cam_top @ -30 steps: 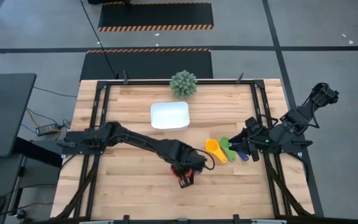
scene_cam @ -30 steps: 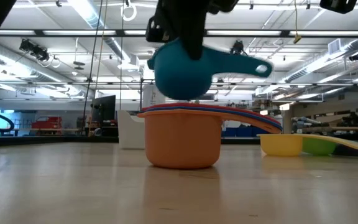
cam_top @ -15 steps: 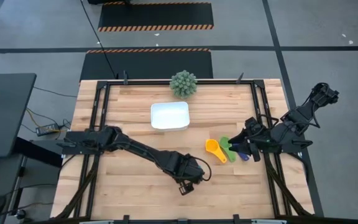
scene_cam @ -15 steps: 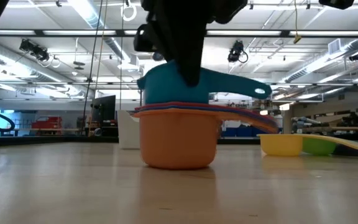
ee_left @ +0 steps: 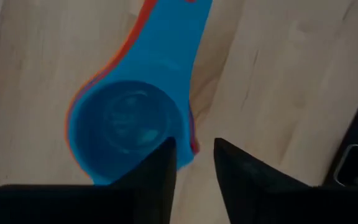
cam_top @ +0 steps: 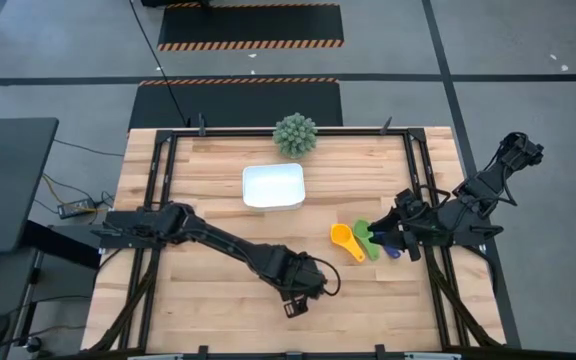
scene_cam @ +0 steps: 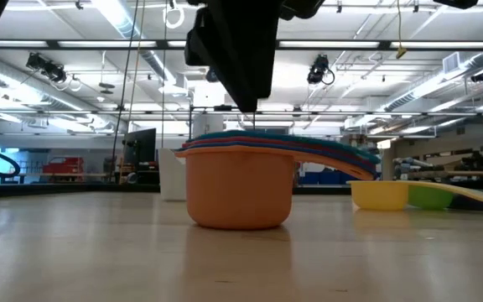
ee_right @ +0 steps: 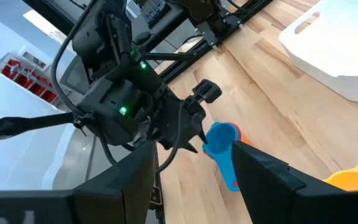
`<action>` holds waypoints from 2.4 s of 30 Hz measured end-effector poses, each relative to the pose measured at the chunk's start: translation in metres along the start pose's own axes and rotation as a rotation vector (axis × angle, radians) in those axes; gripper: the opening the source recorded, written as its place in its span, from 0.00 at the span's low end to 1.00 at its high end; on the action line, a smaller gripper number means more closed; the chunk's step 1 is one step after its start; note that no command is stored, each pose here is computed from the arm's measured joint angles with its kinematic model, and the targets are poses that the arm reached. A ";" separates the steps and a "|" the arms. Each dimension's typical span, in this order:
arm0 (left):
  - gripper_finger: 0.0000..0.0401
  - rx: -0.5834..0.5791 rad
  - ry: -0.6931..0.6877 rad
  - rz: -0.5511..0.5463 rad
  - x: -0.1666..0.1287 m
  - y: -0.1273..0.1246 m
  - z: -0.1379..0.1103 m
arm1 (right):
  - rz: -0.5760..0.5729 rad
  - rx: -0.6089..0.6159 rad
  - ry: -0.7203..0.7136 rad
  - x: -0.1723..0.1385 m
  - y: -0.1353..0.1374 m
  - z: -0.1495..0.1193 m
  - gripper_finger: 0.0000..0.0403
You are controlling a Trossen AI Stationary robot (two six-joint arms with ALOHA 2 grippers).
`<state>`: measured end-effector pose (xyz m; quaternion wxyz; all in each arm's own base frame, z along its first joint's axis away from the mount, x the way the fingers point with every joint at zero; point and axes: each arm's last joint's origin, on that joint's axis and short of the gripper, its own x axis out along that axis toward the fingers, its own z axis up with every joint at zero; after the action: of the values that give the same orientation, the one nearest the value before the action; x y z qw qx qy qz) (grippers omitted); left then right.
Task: Nest measuring cups in basket
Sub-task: Adjust the stacked measuring cups, then stack the yellow measuring cup into the light blue measuring cup
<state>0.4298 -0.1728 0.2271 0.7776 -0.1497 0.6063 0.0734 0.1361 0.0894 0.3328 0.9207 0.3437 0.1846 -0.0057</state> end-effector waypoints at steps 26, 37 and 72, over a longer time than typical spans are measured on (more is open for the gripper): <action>0.61 0.278 -0.216 0.019 0.032 0.011 0.043 | -0.025 -0.001 -0.045 0.003 0.001 0.001 0.54; 0.61 0.377 -0.193 0.126 0.049 0.011 0.038 | -0.037 -0.005 -0.036 0.009 0.003 -0.002 0.54; 0.52 0.327 -0.416 -0.118 -0.001 0.089 0.110 | -0.086 0.029 -0.166 -0.032 -0.021 0.017 0.54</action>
<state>0.5043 -0.0535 0.2395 0.9022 -0.0390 0.4275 -0.0415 0.1089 0.0591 0.3425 0.9268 0.3470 0.1220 -0.0764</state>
